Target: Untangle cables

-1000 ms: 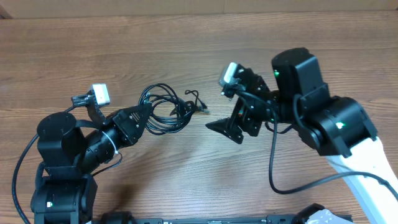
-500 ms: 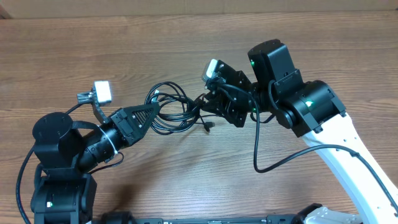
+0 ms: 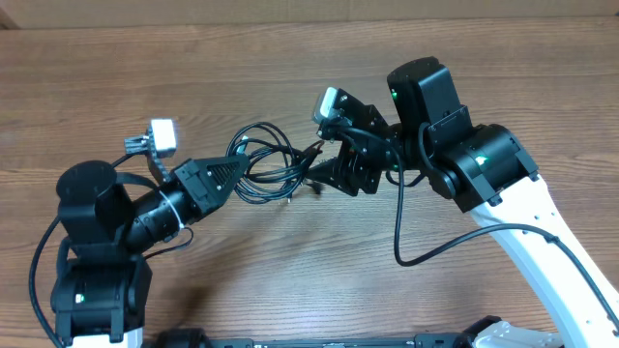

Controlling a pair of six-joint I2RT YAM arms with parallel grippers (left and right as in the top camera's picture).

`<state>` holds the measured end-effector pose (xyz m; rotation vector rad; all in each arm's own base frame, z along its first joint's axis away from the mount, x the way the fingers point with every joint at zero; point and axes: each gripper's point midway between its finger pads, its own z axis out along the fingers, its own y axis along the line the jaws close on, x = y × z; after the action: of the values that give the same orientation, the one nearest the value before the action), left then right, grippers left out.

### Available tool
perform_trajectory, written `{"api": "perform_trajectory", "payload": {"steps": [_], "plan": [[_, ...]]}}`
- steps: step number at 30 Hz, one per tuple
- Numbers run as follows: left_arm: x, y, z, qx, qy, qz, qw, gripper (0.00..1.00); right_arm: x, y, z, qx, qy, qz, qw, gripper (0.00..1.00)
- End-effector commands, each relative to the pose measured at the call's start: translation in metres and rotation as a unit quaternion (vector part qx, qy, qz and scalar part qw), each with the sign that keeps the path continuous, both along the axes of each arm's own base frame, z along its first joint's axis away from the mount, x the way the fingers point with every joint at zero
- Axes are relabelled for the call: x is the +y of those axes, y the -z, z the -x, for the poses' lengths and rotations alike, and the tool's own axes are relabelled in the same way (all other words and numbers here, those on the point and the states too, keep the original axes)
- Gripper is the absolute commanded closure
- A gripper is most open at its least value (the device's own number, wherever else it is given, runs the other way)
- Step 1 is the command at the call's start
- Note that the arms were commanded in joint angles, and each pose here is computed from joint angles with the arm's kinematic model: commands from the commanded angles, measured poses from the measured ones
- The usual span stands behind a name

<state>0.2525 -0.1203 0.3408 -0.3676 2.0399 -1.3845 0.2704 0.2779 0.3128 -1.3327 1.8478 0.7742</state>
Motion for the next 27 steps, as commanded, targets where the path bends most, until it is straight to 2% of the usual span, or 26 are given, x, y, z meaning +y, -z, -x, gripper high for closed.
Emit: {"api": "perform_trajectory", "payload": {"steps": [1, 3, 6, 7, 9, 10, 11, 17, 25, 27], "plan": [[-0.007, -0.004, 0.004, 0.005, 0.029, 0.016, 0.999, 0.96, 0.008, -0.022, 0.006, -0.017, -0.024, -0.033, 0.999, 0.31], [-0.008, -0.004, 0.005, 0.007, 0.033, 0.017, 0.999, 0.96, 0.009, -0.024, 0.004, -0.023, -0.024, -0.036, 0.999, 0.29], [-0.009, -0.005, 0.006, 0.004, 0.037, 0.018, 0.999, 0.96, 0.011, -0.028, 0.002, -0.032, -0.024, -0.042, 0.998, 0.49], [-0.010, -0.005, 0.006, 0.005, 0.038, 0.018, 0.999, 0.96, 0.011, -0.029, 0.002, -0.034, -0.025, -0.044, 0.998, 0.58], [-0.010, -0.005, 0.007, 0.005, 0.040, 0.019, 0.999, 0.96, 0.013, -0.031, 0.003, -0.036, -0.031, -0.050, 0.998, 0.69], [-0.010, -0.005, 0.007, 0.005, 0.041, 0.019, 0.999, 0.96, 0.014, -0.033, 0.004, -0.037, -0.035, -0.055, 0.997, 0.79], [-0.010, -0.005, 0.007, 0.005, 0.041, 0.019, 0.999, 0.96, 0.015, -0.034, 0.004, -0.037, -0.036, -0.057, 0.997, 0.96], [-0.010, -0.005, 0.007, 0.005, 0.042, 0.019, 0.999, 0.96, 0.014, -0.034, 0.002, -0.039, -0.031, -0.055, 0.997, 0.96], [-0.011, -0.006, 0.008, -0.010, 0.049, 0.009, 0.999, 0.96, -0.005, -0.024, -0.026, -0.076, 0.050, 0.002, 0.996, 0.96], [-0.011, -0.005, 0.008, -0.011, 0.050, 0.008, 0.999, 0.93, -0.007, -0.027, -0.024, -0.079, 0.052, 0.001, 0.996, 0.96]]}}
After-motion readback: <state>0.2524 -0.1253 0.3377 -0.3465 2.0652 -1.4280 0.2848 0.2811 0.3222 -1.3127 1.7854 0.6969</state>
